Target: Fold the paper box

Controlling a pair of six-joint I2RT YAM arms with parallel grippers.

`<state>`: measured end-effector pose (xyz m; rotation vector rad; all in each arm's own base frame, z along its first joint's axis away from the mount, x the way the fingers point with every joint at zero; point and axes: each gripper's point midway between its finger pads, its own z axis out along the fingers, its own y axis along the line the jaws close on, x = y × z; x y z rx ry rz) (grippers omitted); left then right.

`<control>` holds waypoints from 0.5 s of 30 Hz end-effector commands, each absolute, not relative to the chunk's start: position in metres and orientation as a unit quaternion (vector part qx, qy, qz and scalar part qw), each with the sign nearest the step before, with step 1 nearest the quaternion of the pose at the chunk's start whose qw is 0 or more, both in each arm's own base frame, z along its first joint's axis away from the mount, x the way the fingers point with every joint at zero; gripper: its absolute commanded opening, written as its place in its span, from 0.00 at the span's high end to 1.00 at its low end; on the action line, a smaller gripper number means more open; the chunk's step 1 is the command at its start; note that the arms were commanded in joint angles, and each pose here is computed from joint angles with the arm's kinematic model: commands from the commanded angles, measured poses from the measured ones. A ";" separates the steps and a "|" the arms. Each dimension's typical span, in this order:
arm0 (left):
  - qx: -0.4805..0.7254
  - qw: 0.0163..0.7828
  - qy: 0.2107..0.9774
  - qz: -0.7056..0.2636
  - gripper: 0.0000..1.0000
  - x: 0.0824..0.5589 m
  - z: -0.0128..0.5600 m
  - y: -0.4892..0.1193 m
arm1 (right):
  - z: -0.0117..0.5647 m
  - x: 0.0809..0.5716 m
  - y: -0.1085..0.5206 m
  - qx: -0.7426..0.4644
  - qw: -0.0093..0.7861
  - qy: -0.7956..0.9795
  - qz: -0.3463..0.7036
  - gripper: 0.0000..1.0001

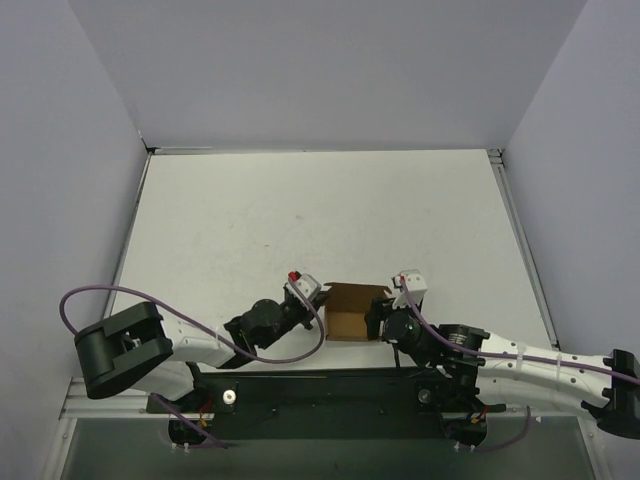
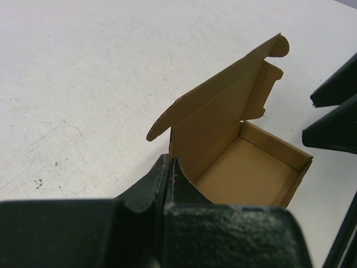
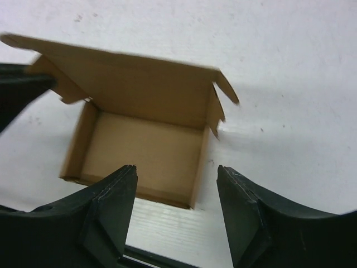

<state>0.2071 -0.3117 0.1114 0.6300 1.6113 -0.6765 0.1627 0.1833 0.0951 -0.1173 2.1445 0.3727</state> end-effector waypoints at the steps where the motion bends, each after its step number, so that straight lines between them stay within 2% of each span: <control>1: 0.281 0.612 0.672 -0.309 1.00 0.215 0.131 -0.314 | 0.064 0.155 0.160 -0.031 0.433 0.893 0.119 0.41; 15: 0.295 0.600 0.668 -0.327 1.00 0.217 0.128 -0.319 | 0.037 0.186 0.159 -0.018 0.444 0.892 0.085 0.53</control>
